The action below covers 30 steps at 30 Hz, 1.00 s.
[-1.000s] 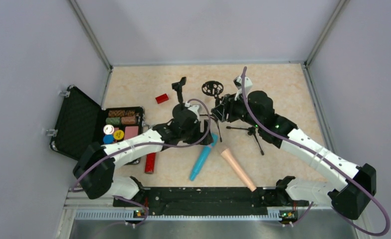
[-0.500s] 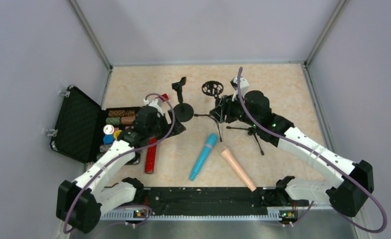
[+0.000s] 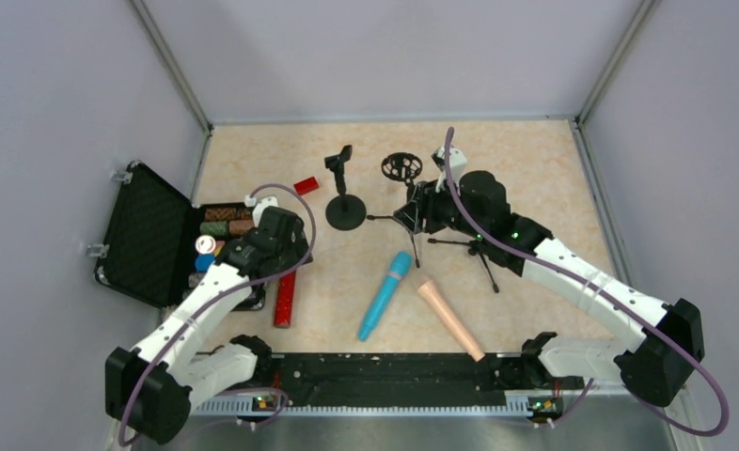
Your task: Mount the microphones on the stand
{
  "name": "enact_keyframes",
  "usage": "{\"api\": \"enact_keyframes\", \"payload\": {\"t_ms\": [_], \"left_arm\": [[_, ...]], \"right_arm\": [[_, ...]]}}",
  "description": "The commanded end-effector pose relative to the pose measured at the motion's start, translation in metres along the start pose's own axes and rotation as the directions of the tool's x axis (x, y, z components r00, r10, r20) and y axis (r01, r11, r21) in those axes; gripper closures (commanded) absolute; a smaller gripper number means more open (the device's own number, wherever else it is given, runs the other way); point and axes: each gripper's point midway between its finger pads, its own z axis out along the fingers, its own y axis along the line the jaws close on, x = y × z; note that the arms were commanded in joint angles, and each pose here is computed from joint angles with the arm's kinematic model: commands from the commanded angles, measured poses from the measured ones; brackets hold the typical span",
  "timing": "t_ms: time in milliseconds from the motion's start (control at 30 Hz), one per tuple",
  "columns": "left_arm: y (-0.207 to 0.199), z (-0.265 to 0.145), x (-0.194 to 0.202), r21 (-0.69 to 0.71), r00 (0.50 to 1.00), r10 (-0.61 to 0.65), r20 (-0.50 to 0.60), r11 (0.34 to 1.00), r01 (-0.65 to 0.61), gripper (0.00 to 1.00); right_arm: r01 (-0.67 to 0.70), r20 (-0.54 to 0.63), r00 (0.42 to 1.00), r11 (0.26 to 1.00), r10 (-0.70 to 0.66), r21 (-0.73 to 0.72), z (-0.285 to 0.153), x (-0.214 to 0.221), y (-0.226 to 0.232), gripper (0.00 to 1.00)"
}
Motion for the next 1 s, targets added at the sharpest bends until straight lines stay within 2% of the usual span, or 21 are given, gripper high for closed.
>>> {"api": "enact_keyframes", "payload": {"t_ms": [0,300,733,867,900,967], "left_arm": [[0.018,0.010,-0.003,-0.143,0.999,0.031,-0.022,0.989,-0.034,0.18],[0.015,0.044,0.035,-0.155,0.976,0.079,-0.201,0.982,-0.111,0.19],[0.014,0.074,0.068,-0.139,0.940,0.087,-0.330,0.980,-0.140,0.24],[0.010,0.078,0.082,-0.116,0.917,0.085,-0.390,0.983,-0.141,0.32],[0.008,0.079,0.083,-0.107,0.912,0.086,-0.400,0.984,-0.140,0.37],[0.003,0.079,0.085,-0.081,0.908,0.091,-0.409,0.987,-0.136,0.58]], "right_arm": [[0.006,0.021,1.000,1.000,-0.006,-0.016,0.004,-0.005,0.001,0.53],[0.006,0.042,0.999,1.000,-0.006,-0.010,-0.004,-0.009,0.002,0.53],[0.004,0.049,0.999,1.000,-0.005,0.012,-0.009,-0.007,-0.003,0.53],[0.008,0.056,0.998,1.000,-0.009,0.019,-0.012,-0.008,-0.004,0.53],[0.009,0.060,0.998,1.000,-0.010,0.022,-0.013,-0.009,-0.005,0.53],[0.008,0.062,0.998,1.000,-0.009,0.026,-0.013,-0.009,-0.006,0.53]]}}
